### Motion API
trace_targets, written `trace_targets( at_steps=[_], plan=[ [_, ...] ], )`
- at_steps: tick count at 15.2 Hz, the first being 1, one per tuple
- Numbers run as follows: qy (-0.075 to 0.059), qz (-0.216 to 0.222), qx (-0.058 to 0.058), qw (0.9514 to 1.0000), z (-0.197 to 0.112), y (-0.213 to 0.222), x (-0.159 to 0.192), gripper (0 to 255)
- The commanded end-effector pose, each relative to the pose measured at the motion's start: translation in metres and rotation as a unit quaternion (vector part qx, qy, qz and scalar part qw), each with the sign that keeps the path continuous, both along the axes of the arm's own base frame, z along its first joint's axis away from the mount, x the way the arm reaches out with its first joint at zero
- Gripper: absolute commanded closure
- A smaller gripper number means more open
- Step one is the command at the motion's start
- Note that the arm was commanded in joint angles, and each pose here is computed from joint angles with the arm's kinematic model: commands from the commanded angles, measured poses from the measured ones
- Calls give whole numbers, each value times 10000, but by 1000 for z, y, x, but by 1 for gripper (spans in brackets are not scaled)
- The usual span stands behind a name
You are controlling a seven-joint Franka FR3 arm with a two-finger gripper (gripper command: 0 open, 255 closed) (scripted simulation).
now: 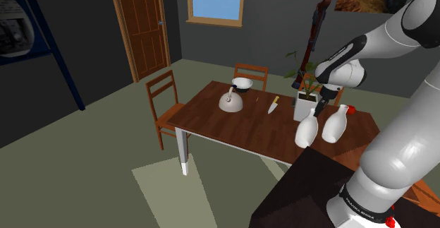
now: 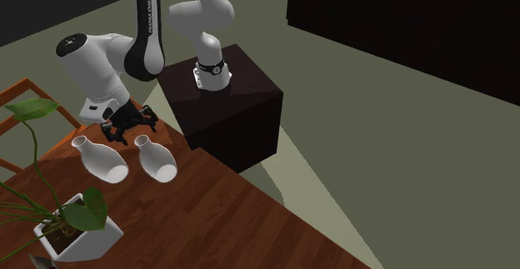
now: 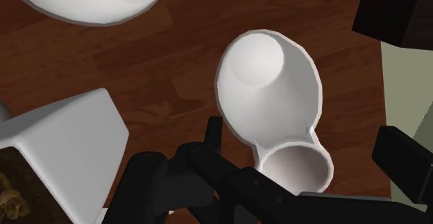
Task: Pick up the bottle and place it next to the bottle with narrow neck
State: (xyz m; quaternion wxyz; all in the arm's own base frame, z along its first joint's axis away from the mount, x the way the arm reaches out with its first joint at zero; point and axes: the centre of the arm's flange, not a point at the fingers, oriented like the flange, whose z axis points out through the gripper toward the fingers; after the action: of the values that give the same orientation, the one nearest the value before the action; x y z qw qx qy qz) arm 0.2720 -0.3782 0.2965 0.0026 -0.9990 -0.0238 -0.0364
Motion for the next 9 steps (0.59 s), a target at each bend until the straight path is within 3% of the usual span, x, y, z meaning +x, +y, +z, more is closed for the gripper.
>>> trace_targets(
  at_steps=[1, 9],
  plan=[
    [9, 2, -5, 10000, 24, 1, -1, 0],
    [9, 2, -5, 10000, 35, 1, -1, 0]
  ],
)
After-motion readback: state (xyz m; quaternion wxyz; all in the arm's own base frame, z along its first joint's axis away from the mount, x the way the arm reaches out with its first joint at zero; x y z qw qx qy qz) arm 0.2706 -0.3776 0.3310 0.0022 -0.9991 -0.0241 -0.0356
